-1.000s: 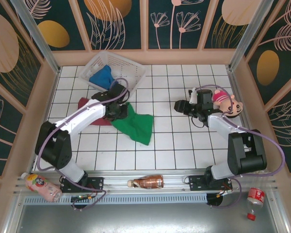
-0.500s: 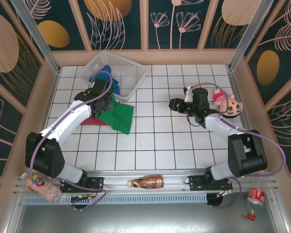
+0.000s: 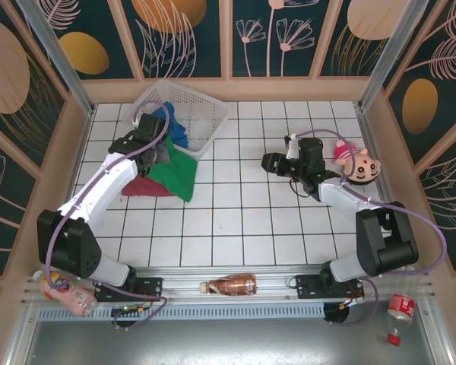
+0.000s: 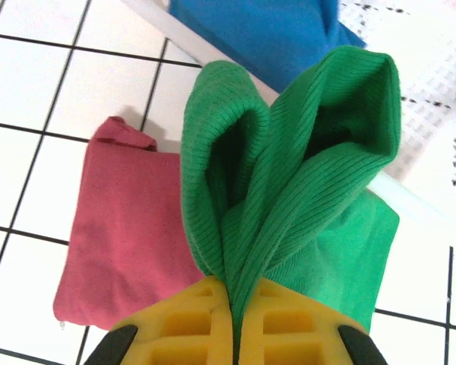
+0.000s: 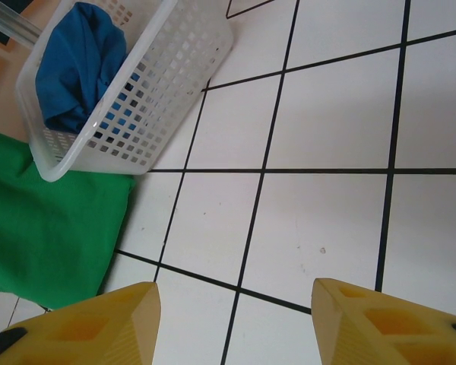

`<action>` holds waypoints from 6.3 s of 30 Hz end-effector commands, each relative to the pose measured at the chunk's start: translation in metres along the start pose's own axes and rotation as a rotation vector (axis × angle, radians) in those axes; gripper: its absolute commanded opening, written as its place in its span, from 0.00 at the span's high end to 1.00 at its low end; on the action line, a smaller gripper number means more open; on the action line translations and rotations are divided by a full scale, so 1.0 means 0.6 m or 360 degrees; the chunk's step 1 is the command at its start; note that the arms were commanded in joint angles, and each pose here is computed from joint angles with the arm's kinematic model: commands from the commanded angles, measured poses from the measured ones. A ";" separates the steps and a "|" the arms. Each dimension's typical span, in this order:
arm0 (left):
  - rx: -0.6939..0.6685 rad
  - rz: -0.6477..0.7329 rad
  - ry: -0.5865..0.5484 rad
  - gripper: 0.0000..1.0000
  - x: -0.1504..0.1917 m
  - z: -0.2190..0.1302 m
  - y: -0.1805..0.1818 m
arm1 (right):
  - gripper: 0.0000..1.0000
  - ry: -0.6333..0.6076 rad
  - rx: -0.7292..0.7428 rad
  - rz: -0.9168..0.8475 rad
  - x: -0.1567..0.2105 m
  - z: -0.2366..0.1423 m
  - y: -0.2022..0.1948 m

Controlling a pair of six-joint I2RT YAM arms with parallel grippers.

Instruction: Fold and stack the tank tops

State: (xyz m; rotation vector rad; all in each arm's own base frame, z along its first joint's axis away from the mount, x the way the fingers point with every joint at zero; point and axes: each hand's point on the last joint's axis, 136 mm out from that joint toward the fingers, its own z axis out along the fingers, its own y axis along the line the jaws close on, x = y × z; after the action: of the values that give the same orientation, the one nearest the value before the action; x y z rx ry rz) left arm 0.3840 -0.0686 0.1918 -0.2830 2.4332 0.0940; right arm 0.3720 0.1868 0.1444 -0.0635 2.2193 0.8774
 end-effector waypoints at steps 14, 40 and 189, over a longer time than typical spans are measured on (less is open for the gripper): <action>0.0044 -0.0086 -0.0302 1.00 -0.117 -0.067 0.017 | 0.45 -0.0051 -0.0062 -0.0015 -0.011 0.016 0.016; -0.0629 -0.0380 -0.0146 1.00 0.033 0.088 0.258 | 0.46 0.0015 -0.0104 -0.0035 0.014 0.030 0.039; 0.0810 -0.0105 0.0123 0.30 0.040 -0.049 -0.401 | 0.11 0.0222 0.0067 -0.0059 0.183 -0.064 0.003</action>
State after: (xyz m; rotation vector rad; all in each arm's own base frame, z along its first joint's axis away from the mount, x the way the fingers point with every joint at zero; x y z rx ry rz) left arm 0.4149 -0.3465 0.1600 -0.1287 2.4496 -0.7000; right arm 0.2493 0.1900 0.0949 -0.1277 2.4079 0.9526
